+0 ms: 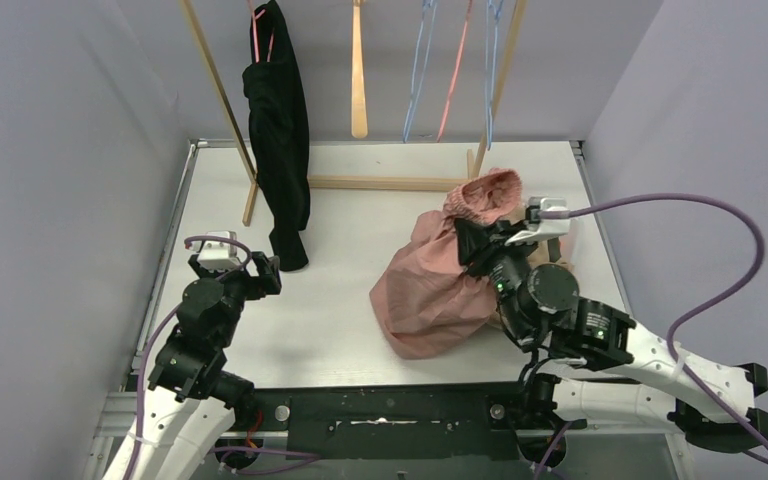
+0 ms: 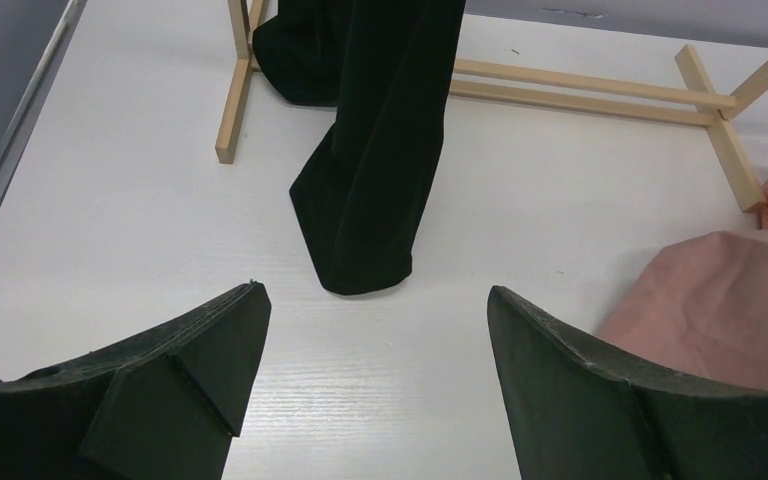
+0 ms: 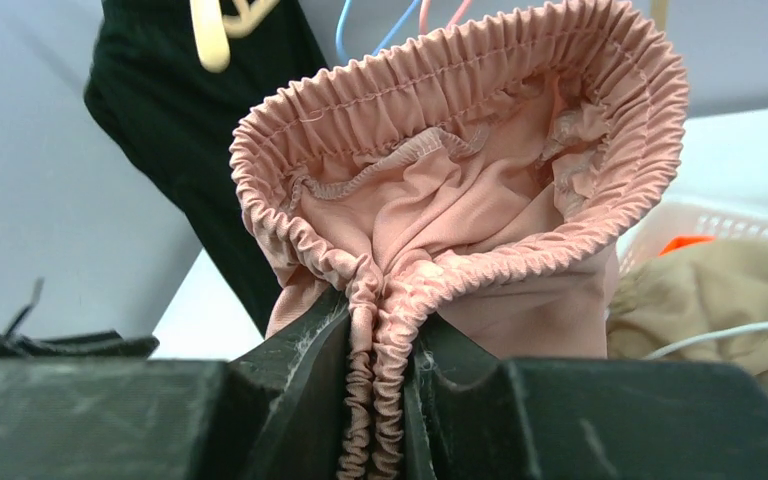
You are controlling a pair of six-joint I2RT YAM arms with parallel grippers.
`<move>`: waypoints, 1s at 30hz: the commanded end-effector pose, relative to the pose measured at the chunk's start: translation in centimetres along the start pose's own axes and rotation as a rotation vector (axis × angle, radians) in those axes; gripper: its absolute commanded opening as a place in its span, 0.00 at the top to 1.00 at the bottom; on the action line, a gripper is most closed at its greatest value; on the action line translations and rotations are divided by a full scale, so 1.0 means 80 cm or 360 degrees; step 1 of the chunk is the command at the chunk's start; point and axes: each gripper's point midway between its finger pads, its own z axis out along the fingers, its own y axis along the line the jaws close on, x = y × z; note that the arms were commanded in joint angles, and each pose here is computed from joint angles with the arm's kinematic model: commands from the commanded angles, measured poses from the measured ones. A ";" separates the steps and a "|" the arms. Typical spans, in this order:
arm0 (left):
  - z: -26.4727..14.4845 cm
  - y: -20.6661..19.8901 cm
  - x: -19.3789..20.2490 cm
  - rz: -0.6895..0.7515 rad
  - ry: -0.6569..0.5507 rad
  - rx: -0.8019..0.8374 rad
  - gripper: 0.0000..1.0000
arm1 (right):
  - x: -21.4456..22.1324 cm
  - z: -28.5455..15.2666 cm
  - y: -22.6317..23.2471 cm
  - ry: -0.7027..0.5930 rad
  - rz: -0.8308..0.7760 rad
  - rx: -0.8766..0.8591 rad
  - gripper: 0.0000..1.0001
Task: Remove the shorts from the hanger
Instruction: Pick up the shorts at the center of the board, then place the shorts in the basket.
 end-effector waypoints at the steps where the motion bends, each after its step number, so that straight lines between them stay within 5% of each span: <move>1: 0.003 -0.010 -0.023 -0.0022 -0.0112 0.0047 0.20 | -0.095 -0.013 -0.013 -0.0194 -0.0008 0.0112 1.00; 10: 0.004 -0.013 -0.020 -0.0006 -0.0098 0.0074 0.20 | -0.201 -0.045 -0.081 -0.0351 -0.0206 0.0709 1.00; 19: 0.006 -0.017 -0.018 0.0002 -0.0082 0.0098 0.20 | -0.255 -0.071 -0.111 -0.0387 -0.0302 0.0936 1.00; 26: 0.007 -0.018 -0.017 0.0009 -0.0075 0.0107 0.20 | -0.246 -0.059 -0.146 -0.0355 -0.0536 0.1281 1.00; 30: 0.007 -0.020 -0.015 0.0013 -0.0068 0.0118 0.20 | -0.193 -0.012 -0.175 -0.0253 -0.0625 0.1316 1.00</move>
